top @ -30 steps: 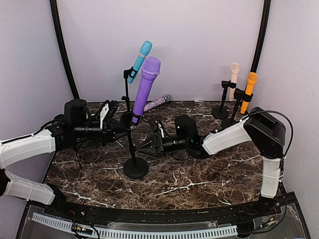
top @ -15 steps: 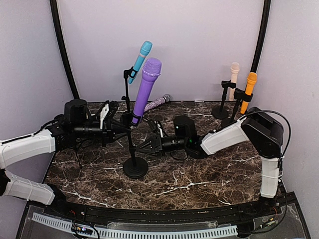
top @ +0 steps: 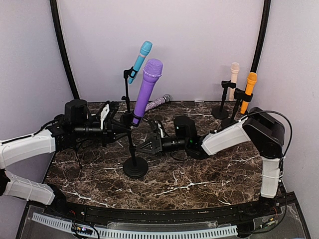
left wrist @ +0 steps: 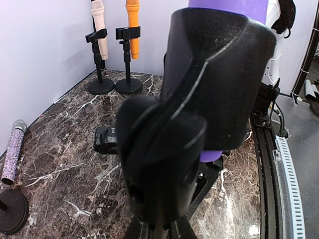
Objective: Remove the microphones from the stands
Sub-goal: Unscrew the knob on the stand of the microphone stand.
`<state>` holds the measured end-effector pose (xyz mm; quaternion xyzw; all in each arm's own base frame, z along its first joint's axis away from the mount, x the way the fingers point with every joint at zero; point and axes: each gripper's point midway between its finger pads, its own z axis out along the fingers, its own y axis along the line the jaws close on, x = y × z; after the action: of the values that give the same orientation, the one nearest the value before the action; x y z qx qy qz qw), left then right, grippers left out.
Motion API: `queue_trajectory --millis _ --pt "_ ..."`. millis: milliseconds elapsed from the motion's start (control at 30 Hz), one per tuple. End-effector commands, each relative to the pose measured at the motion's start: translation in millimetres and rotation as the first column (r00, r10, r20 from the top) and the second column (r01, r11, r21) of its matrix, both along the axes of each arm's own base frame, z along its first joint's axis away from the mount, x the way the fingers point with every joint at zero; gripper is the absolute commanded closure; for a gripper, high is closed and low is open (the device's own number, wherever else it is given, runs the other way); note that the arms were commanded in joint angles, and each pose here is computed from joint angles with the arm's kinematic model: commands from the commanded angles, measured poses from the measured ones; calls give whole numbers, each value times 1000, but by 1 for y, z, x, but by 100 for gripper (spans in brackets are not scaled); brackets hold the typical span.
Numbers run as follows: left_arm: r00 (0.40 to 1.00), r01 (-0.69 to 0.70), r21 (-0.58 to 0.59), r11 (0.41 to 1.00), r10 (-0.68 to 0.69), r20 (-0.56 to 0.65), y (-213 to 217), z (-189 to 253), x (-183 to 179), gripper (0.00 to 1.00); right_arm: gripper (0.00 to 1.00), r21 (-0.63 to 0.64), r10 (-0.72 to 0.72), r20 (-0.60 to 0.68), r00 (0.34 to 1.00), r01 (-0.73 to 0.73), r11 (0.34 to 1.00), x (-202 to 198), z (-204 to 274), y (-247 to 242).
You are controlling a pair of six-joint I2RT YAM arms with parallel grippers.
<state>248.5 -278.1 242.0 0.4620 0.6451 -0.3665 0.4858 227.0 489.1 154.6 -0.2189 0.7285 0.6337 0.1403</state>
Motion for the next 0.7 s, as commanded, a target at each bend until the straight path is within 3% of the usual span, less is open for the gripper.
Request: queue_trajectory --millis 0,667 --pt "998 -5 -10 1000 5 58 -1 13 2 100 100 -12 -62 155 986 64 998 3 15 -5" --pt "999 -7 6 1000 7 34 -2 4 6 100 100 -216 -189 543 818 354 910 8 6 -11"
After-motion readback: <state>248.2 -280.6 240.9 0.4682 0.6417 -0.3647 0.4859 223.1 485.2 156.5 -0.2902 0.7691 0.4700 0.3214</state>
